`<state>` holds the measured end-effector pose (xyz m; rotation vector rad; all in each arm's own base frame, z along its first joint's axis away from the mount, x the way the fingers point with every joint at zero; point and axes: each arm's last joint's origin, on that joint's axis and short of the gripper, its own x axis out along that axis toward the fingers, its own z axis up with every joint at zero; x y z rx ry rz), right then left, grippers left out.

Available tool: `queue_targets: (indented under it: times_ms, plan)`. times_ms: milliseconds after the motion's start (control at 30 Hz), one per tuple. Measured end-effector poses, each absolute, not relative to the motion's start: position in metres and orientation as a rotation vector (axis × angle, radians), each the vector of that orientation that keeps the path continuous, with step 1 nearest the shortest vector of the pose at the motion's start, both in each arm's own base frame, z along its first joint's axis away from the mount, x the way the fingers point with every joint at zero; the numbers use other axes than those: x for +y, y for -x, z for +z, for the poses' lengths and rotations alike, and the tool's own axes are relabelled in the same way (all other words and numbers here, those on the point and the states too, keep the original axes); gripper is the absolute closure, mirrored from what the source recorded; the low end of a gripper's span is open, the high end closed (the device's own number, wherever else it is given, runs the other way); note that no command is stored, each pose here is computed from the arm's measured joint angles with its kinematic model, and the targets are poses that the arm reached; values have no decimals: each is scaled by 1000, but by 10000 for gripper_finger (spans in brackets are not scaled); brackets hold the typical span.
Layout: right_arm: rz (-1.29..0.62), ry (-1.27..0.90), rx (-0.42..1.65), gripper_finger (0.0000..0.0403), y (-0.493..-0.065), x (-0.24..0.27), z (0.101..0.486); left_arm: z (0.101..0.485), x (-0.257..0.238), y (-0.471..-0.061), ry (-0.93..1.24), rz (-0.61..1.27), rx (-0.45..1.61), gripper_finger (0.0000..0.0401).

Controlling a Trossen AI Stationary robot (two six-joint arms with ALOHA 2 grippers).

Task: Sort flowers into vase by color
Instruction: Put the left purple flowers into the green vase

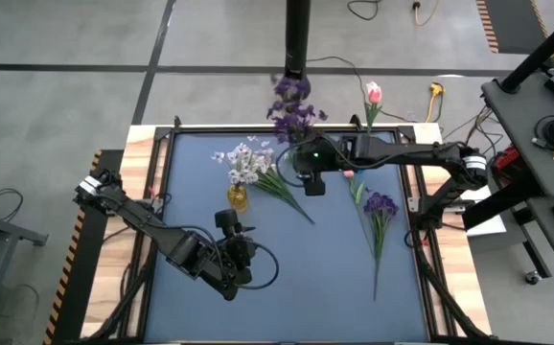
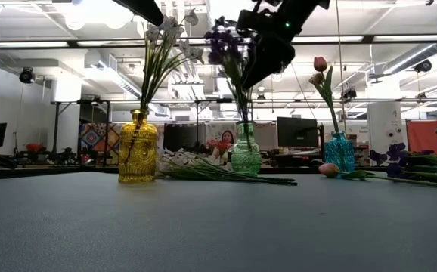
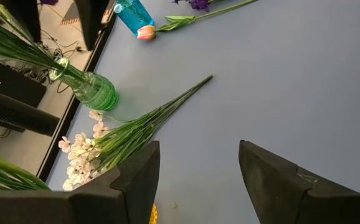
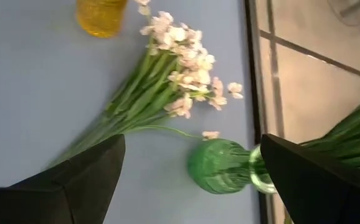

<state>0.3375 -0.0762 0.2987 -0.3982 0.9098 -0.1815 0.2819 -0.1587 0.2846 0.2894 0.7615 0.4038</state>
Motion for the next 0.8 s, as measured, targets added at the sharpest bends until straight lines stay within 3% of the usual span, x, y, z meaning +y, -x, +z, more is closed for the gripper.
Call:
queue_targets:
  times_ms: [633,800]
  plan:
    - [-288,281,885,40,-335,-85,302,285,-158,-282,-291,409,758,200]
    - [-291,285,861,85,-336,-86,309,286,-157,-282,-309,443,733,200]
